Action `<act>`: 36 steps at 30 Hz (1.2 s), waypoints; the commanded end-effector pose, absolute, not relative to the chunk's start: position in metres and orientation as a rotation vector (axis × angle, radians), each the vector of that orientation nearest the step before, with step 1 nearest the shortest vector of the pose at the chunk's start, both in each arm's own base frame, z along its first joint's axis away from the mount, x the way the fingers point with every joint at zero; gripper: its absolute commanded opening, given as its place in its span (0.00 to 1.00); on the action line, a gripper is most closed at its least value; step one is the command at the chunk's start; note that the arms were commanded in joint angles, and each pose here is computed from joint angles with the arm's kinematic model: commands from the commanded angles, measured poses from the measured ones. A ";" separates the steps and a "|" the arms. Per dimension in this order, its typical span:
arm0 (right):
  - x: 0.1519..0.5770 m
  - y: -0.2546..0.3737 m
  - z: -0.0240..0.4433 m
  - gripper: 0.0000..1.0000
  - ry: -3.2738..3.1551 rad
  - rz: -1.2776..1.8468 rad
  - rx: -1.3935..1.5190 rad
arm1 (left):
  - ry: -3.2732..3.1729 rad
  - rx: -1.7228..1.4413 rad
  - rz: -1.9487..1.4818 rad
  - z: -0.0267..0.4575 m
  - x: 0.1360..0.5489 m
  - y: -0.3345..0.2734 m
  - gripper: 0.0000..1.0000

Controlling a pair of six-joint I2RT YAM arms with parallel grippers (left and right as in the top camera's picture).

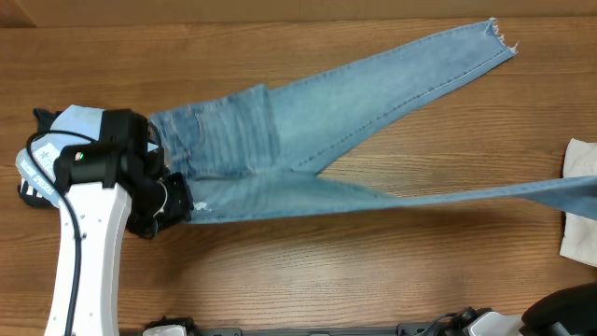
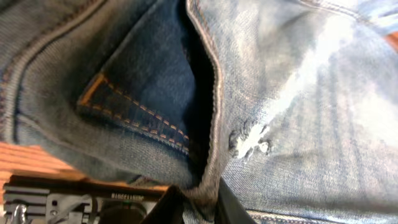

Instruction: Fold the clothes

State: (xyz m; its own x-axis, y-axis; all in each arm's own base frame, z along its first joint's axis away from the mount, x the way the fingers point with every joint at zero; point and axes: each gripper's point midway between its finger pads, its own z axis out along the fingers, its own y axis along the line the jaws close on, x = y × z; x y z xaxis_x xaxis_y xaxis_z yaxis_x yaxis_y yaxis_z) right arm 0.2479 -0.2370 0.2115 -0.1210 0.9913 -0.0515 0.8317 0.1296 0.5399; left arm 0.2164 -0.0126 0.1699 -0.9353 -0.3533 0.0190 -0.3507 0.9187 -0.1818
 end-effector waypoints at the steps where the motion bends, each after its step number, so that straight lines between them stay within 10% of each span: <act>1: 0.242 -0.262 0.275 0.04 1.909 0.399 1.655 | 3.048 -0.511 -0.150 0.194 0.182 0.002 0.17; 9: 0.330 -0.222 0.340 0.04 1.949 0.407 1.286 | 2.911 -0.495 -0.080 0.223 0.163 0.009 0.31; 11: 0.368 -0.203 0.325 0.04 2.009 0.385 1.235 | 2.910 -0.420 -0.059 0.219 0.182 0.013 0.54; 19: 0.516 -0.154 0.212 0.04 2.136 0.416 1.132 | 3.134 -0.436 -0.056 0.162 0.228 0.016 0.35; 29: 0.502 -0.164 0.170 0.04 2.241 0.335 1.215 | 2.948 -0.132 -0.251 0.202 0.184 -0.082 0.48; 36: 0.489 -0.160 0.162 0.04 2.300 0.326 1.240 | 3.111 0.567 -0.067 0.096 0.123 -0.164 0.68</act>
State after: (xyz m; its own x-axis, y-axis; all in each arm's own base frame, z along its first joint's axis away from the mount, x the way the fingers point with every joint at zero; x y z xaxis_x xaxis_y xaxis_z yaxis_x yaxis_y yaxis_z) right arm 0.4884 -0.1579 0.1440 -0.4635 0.8402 -0.2817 0.7264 0.5423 0.4223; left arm 0.1381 -0.1585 0.1316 -0.9373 0.3338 -0.1002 0.3434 0.9335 -0.1034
